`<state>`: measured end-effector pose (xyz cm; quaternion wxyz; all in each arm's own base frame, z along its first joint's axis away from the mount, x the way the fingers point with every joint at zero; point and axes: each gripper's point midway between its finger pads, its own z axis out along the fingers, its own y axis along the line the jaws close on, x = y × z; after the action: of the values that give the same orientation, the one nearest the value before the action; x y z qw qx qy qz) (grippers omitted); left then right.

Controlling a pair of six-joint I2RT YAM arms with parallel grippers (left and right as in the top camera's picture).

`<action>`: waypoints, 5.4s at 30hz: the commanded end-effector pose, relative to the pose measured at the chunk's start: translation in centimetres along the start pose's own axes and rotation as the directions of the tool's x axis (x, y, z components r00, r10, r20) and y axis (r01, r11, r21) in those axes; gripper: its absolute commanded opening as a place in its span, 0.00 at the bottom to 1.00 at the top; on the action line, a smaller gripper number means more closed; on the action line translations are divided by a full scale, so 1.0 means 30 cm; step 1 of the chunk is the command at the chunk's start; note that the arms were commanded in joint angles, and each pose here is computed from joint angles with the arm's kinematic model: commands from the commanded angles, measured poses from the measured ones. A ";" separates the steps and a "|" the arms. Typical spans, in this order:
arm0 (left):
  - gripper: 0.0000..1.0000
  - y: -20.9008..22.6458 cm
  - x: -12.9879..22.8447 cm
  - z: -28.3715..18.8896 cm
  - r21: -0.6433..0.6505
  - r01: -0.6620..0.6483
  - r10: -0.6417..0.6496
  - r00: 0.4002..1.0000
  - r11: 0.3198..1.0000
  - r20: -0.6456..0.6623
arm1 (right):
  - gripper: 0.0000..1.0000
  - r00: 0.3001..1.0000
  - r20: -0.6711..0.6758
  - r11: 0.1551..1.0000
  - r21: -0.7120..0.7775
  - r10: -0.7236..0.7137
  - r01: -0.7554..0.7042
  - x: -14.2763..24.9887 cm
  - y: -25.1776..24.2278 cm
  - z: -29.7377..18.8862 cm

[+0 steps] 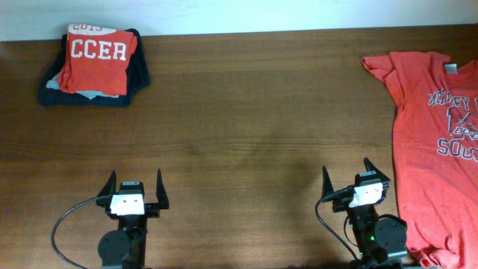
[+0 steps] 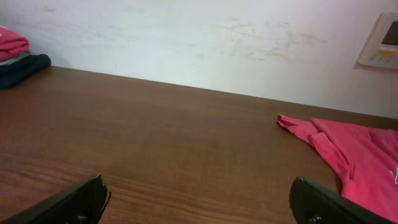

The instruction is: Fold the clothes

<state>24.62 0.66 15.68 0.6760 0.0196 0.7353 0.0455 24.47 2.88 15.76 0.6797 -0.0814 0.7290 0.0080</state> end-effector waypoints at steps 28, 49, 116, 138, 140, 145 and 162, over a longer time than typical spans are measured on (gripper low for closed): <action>0.99 -0.005 -0.001 -0.001 0.007 -0.017 0.017 1.000 1.000 0.005 | 0.99 1.000 -0.005 1.000 0.012 0.005 -0.005 0.008 -0.008 0.000; 0.99 -0.005 -0.001 -0.001 0.007 -0.017 0.017 1.000 1.000 0.005 | 0.99 1.000 -0.005 1.000 0.012 0.005 -0.005 0.009 -0.008 0.000; 0.99 -0.005 -0.001 -0.001 0.007 -0.017 0.017 1.000 1.000 0.005 | 0.98 0.713 -0.631 0.952 0.188 0.307 -0.243 -0.534 -0.542 0.568; 0.99 -0.005 -0.001 -0.001 0.007 -0.017 0.017 1.000 1.000 0.005 | 0.59 0.465 -0.778 0.906 0.362 0.423 -0.218 0.262 -0.803 0.849; 0.99 -0.005 -0.001 -0.001 0.007 -0.017 0.017 1.000 1.000 0.005 | 0.59 0.464 -0.778 0.906 0.362 0.422 -0.218 0.300 -0.807 0.866; 0.99 -0.005 -0.001 -0.001 0.007 -0.017 0.017 1.000 1.000 0.005 | 0.58 0.488 -0.784 0.924 0.330 0.383 -0.194 0.345 -0.812 0.903; 0.99 -0.005 -0.001 -0.001 0.007 -0.017 0.017 1.000 1.000 0.005 | 0.52 0.539 -0.804 0.966 0.244 0.249 -0.082 0.442 -0.796 0.995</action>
<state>24.61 0.66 15.73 0.6768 0.0196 0.7345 0.0455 55.89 -18.18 3.38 0.2600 0.0674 0.9632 -0.0095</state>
